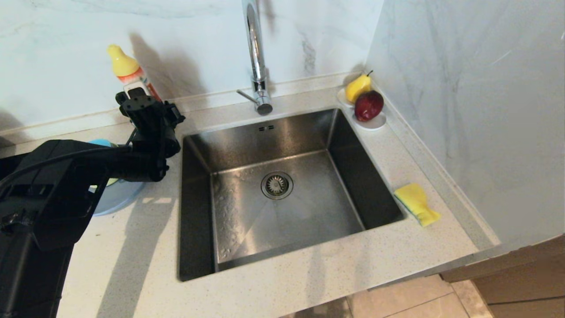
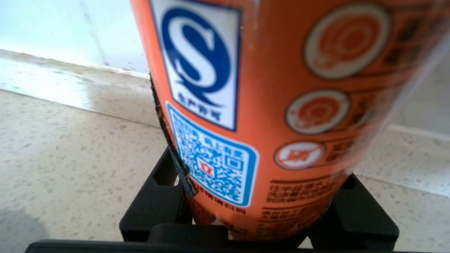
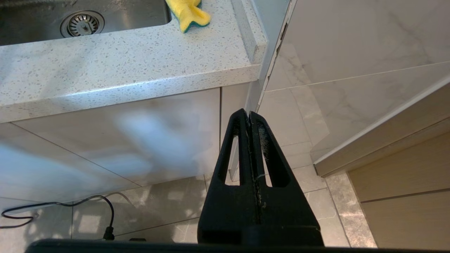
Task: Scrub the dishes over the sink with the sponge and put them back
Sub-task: Grab the dish soap
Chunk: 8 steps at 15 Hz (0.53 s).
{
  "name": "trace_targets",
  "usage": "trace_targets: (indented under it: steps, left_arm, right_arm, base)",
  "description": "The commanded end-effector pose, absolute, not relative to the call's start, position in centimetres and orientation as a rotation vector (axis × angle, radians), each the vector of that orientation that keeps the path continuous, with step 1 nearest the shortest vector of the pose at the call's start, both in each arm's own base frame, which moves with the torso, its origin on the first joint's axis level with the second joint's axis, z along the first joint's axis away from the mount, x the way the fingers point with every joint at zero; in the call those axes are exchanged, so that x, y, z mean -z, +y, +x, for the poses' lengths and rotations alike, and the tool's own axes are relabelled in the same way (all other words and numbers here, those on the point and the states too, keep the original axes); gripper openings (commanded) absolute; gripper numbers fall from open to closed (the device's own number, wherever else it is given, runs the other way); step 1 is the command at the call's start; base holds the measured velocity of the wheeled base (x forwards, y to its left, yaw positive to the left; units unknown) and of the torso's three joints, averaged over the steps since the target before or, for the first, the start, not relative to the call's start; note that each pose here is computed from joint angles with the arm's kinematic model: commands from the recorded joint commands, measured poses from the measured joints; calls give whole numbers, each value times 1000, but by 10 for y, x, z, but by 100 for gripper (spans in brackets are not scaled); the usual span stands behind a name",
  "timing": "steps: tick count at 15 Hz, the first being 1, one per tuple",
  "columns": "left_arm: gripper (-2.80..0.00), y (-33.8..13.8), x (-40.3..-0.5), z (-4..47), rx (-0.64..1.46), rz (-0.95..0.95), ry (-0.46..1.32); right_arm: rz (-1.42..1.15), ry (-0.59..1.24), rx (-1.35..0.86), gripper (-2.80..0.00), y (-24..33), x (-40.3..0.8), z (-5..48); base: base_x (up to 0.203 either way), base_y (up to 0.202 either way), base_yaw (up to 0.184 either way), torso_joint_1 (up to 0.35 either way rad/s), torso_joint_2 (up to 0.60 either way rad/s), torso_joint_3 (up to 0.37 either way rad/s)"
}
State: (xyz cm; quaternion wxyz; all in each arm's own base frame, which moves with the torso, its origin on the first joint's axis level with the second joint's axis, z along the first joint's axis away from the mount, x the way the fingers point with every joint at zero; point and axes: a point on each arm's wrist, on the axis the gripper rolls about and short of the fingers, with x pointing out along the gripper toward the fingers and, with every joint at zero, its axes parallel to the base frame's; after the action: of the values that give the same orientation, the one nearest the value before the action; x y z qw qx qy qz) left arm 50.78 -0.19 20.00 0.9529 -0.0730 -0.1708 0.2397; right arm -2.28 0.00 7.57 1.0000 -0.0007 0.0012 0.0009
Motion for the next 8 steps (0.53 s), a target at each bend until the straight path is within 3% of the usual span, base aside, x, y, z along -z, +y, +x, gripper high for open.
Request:
trace_targets:
  steps: [1, 8]
  left_arm:
    - [-280, -2, -222, 498, -505, -168, -396]
    - [-280, -25, -301, 422, -455, -209, -469]
  right_arm:
    - [-2, 5, -3, -280, 0, -75, -23]
    - [-2, 3, -2, -280, 0, -76, -23]
  base:
    - [0, 0, 0, 0, 0, 0]
    - [0, 0, 0, 0, 0, 0]
